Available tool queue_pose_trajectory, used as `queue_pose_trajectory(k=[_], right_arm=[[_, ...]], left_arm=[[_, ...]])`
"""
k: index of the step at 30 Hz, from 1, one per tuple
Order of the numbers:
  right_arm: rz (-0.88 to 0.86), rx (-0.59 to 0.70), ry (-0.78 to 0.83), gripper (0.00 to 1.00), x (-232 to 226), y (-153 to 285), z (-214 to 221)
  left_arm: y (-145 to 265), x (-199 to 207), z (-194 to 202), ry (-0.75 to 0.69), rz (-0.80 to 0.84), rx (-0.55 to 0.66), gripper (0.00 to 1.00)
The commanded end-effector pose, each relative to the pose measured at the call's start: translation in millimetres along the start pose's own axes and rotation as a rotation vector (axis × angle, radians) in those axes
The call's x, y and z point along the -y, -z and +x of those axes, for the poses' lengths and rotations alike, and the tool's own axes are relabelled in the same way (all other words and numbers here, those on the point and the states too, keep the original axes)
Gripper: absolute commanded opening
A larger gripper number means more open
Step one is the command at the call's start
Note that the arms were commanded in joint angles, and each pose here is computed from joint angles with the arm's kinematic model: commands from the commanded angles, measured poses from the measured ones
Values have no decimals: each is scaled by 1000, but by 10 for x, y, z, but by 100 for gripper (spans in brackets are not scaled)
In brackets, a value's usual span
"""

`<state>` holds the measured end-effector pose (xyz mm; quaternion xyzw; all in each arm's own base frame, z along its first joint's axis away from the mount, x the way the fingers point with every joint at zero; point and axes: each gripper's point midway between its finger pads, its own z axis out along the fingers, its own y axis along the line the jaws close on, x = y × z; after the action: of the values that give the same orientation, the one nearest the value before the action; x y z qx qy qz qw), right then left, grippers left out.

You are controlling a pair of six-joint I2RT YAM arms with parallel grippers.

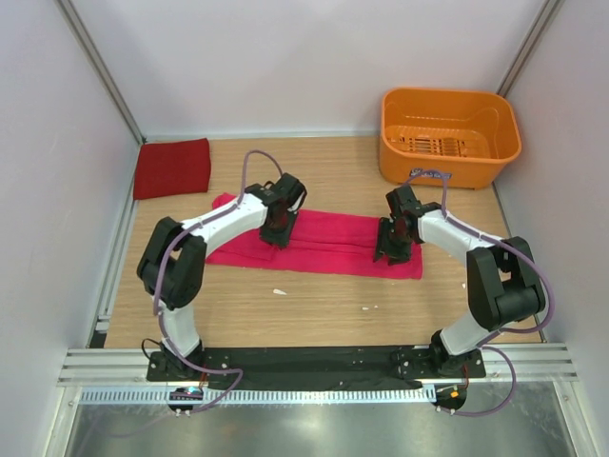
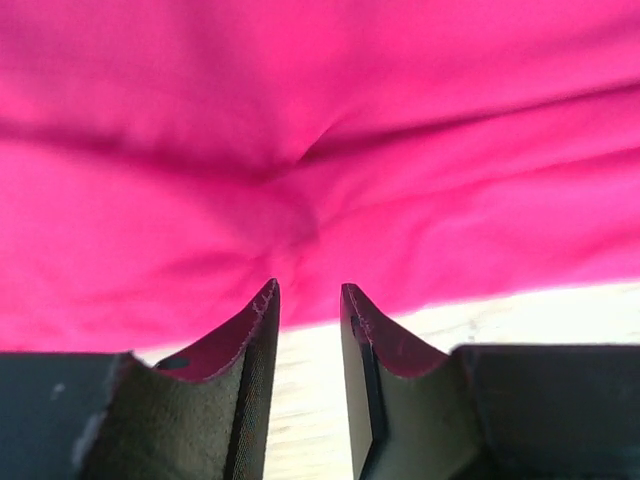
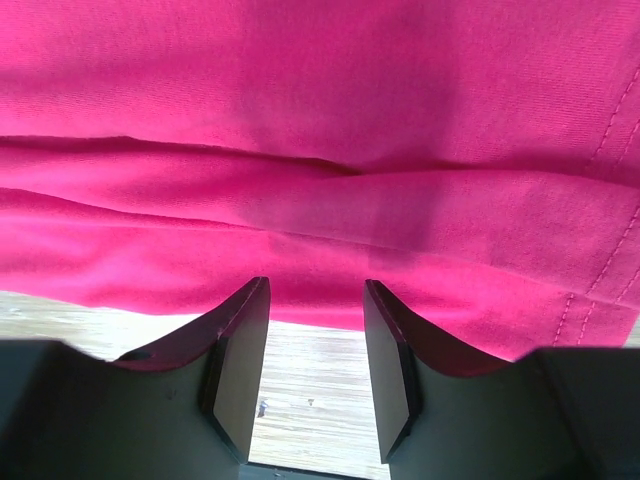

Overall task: Fold and stack the t-shirts
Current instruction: Fold the tshirt

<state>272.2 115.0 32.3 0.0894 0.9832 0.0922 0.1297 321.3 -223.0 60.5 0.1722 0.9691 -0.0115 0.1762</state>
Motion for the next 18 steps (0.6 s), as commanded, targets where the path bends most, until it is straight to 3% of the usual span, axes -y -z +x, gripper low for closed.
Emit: queue_pose_trajectory(k=[1, 5, 8, 11, 18], right_arm=[[-48, 54, -11, 49, -143, 100, -186], [-54, 47, -5, 50, -139, 127, -145], [-62, 48, -12, 50, -144, 113, -127], [-116, 24, -6, 50, -246, 79, -103], [-508, 22, 40, 57, -1508, 136, -398]], left_arm=[[386, -285, 56, 51, -29, 62, 32], [529, -680, 197, 204, 17, 51, 46], [549, -904, 207, 293, 63, 60, 46], [502, -1162, 229, 402, 109, 42, 40], [439, -1451, 282, 583, 193, -2, 42]])
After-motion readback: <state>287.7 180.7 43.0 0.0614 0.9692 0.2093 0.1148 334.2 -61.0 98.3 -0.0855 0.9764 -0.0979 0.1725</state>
